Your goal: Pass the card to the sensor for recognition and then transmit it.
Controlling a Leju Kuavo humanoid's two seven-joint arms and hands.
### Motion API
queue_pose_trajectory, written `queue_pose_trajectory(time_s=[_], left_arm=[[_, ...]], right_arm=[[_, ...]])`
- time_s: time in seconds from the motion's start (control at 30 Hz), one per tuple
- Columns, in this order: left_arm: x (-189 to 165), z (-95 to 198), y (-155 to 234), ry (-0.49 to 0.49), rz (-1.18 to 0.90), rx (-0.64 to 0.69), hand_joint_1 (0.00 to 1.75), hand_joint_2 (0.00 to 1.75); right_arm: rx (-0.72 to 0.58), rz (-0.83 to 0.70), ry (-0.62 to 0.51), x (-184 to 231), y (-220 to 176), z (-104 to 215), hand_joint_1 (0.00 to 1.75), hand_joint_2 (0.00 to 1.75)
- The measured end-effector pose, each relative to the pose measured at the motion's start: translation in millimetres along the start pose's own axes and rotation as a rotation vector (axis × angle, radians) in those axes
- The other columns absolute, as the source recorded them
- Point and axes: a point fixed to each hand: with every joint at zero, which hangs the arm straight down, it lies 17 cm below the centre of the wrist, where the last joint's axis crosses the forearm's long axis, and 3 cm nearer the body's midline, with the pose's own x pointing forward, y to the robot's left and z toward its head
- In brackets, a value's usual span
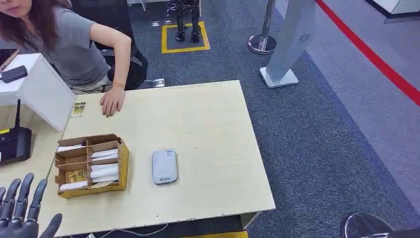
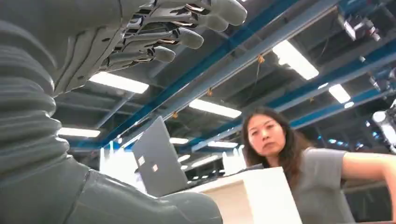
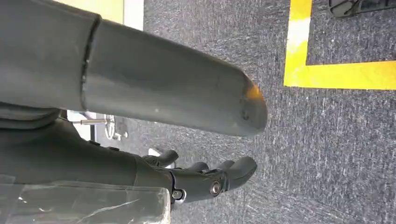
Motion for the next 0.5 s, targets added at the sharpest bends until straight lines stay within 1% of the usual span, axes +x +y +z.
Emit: queue_pose_trajectory(time_s=[0.1, 0.2, 0.27, 0.4, 0.5], left_arm=[[-5.1, 1.4, -3.0, 0.02, -0.008, -0.016, 0.0, 1.75], [-19.9, 5.1, -19.8, 0.09, -0.005, -0.102, 0.0, 1.75], [-28.0, 6.9, -30.5, 0.119, -0.007, -0.145, 0.0, 1.75], [-36.5, 12.9, -63.1, 0.139, -0.012, -0.242, 0.0, 1.75], [-33.3, 17.7, -90.3, 0.137, -0.008, -0.31, 0.0, 1.75]], right_arm=[[0.002, -0.001, 0.0, 0.2, 1.0, 0.2, 0.0, 0.0], [0.003, 0.0, 0.0, 0.6, 1.5, 0.3, 0.0, 0.0], [0.003, 0.001, 0.001, 0.4, 1.9, 0.4, 0.0, 0.0], [0.002, 0.011, 0.001, 0.4, 1.6, 0.4, 0.0, 0.0], [0.005, 0.019, 0.004, -0.1, 2.0, 0.5, 0.0, 0.0]])
